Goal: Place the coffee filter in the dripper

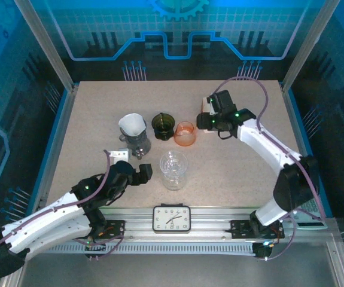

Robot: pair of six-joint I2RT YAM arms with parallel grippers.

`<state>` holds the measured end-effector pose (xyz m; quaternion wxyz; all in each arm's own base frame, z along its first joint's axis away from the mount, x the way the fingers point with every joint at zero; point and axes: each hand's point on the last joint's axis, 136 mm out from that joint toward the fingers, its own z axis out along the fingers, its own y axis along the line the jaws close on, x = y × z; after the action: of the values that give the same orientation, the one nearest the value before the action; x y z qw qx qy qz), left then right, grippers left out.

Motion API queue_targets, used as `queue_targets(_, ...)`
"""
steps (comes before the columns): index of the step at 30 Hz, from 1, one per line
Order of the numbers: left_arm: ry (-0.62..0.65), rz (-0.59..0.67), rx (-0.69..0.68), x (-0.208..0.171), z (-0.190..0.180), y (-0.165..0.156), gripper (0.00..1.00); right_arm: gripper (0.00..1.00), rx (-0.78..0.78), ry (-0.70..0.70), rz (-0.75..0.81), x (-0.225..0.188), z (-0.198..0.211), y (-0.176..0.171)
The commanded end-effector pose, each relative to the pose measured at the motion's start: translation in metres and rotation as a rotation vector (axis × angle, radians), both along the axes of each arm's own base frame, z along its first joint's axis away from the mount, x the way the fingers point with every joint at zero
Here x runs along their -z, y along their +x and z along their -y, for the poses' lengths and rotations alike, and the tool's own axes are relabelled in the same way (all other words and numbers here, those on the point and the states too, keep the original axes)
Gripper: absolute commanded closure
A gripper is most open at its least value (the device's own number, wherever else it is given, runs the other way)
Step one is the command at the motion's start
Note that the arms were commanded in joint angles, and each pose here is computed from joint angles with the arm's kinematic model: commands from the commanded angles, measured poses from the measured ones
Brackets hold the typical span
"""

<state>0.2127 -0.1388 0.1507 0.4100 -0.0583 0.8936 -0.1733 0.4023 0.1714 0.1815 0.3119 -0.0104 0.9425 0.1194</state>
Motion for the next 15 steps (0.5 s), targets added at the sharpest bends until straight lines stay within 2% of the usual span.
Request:
queue_targets(1,-0.001,0.024,-0.002,-0.01,0.0,0.003,0.01,0.53,0.04,-0.018,0.067,-0.009,0.008,0.033)
queue_targets(7,0.008,0.022,-0.007,-0.007,-0.001,0.004,0.01,0.59,0.096,-0.003,0.042,0.01,0.002,0.065)
queue_targets(15,0.025,0.021,-0.009,-0.004,-0.004,0.004,0.01,0.68,0.192,-0.013,0.005,0.029,0.006,0.091)
